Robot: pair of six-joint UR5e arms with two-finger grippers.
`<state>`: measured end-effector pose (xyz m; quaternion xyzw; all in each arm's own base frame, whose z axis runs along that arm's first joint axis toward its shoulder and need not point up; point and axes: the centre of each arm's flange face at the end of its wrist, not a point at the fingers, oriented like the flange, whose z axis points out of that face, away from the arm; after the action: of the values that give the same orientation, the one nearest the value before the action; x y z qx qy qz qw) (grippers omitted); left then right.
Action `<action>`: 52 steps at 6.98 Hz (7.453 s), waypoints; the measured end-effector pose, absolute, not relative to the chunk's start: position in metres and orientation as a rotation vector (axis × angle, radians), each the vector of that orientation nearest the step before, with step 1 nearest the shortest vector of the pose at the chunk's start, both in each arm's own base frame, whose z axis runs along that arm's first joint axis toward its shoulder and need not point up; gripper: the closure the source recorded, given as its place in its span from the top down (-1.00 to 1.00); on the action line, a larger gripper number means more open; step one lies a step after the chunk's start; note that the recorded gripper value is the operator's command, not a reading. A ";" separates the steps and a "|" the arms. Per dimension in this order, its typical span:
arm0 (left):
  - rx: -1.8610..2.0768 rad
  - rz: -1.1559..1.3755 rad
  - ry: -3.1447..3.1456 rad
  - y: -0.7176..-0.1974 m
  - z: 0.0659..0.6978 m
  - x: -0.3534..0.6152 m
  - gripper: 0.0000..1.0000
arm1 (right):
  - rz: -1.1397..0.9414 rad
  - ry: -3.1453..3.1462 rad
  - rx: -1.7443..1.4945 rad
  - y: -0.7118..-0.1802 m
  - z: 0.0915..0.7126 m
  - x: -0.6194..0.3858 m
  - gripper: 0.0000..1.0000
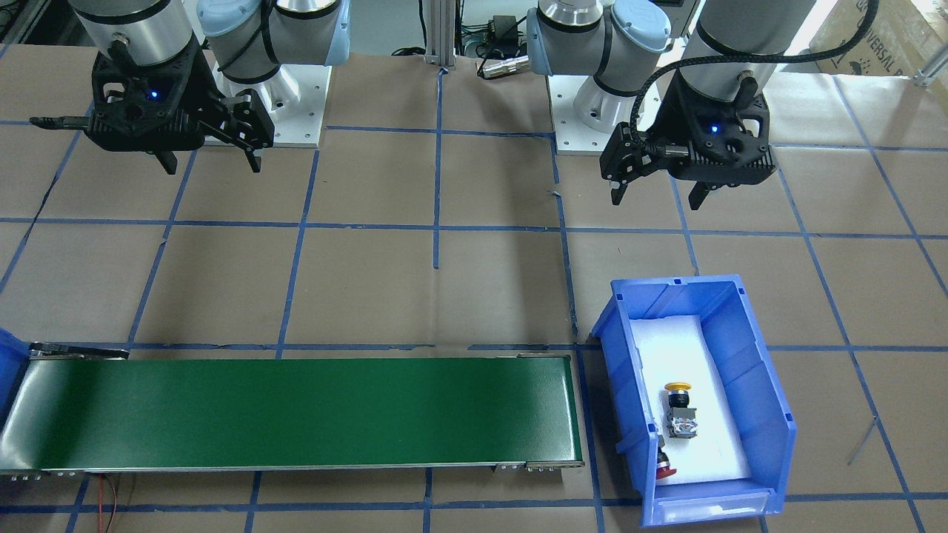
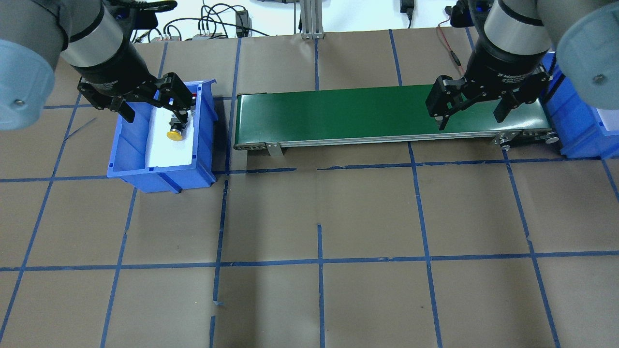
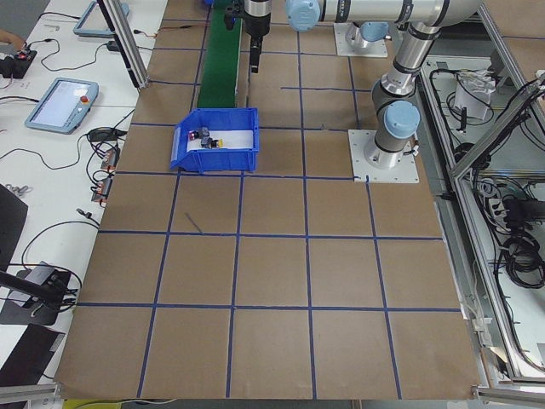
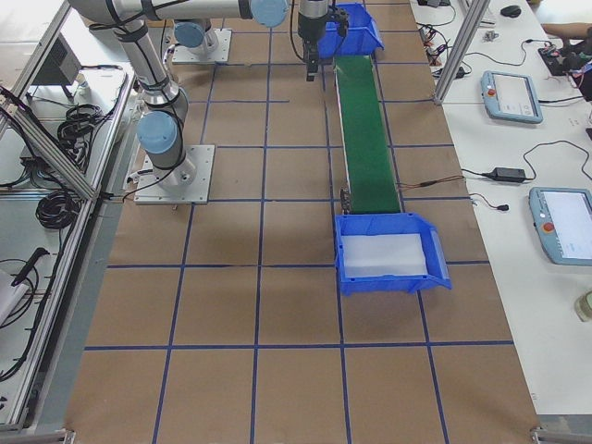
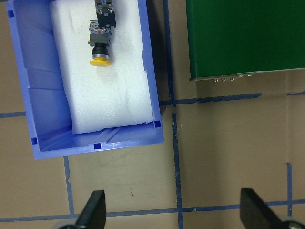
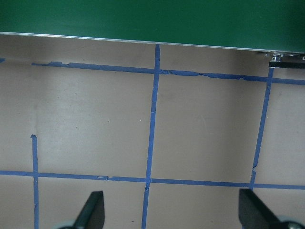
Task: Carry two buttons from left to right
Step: 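Reach the left gripper down into the blue bin toward the yellow-capped button, then lower the left gripper and close it on the yellow-capped button, then lift the yellow button with the left gripper and lower it onto the belt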
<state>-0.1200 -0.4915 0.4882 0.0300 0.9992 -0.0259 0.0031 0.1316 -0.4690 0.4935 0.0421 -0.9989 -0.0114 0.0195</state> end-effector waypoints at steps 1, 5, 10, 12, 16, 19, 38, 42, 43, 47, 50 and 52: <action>0.102 -0.077 3.140 -0.490 0.488 -0.125 1.00 | -0.035 -3.100 0.131 -0.469 0.494 0.132 1.00; 0.095 -0.101 3.154 -0.503 0.486 -0.110 1.00 | -0.035 -3.099 0.132 -0.469 0.494 0.131 1.00; -0.090 -0.114 3.157 -0.598 0.397 -0.014 1.00 | -0.022 -3.102 0.118 -0.471 0.494 0.128 1.00; -0.085 -0.155 3.151 -0.626 0.358 -0.008 1.00 | -0.025 -3.102 0.120 -0.470 0.494 0.129 1.00; -0.077 -0.141 3.147 -0.648 0.306 -0.004 0.99 | -0.029 -3.102 0.117 -0.470 0.493 0.130 1.00; -0.047 -0.144 3.146 -0.654 0.275 -0.004 0.97 | -0.033 -3.102 0.122 -0.470 0.493 0.130 1.00; -0.062 -0.139 3.141 -0.626 0.353 -0.018 -0.50 | -0.037 -3.101 0.129 -0.469 0.493 0.130 1.00; -0.298 -0.202 3.155 -0.609 0.382 -0.140 -0.50 | -0.037 -3.101 0.129 -0.469 0.493 0.130 1.00; -0.328 -0.202 3.159 -0.607 0.370 -0.175 -0.50 | -0.037 -3.101 0.129 -0.469 0.493 0.130 1.00; -0.345 -0.273 3.177 -0.626 0.318 -0.241 -0.49 | -0.037 -3.101 0.128 -0.469 0.493 0.130 1.00; -0.347 -0.298 3.170 -0.647 0.311 -0.243 0.43 | -0.037 -3.101 0.129 -0.469 0.493 0.131 1.00; -0.348 -0.298 3.148 -0.651 0.306 -0.242 1.00 | -0.037 -3.101 0.129 -0.469 0.493 0.130 1.00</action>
<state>-0.2418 -0.6506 0.3061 -0.1094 0.9894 -0.0937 -0.0198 0.1304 -0.4693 0.4930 0.0414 -0.9989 -0.0119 0.0189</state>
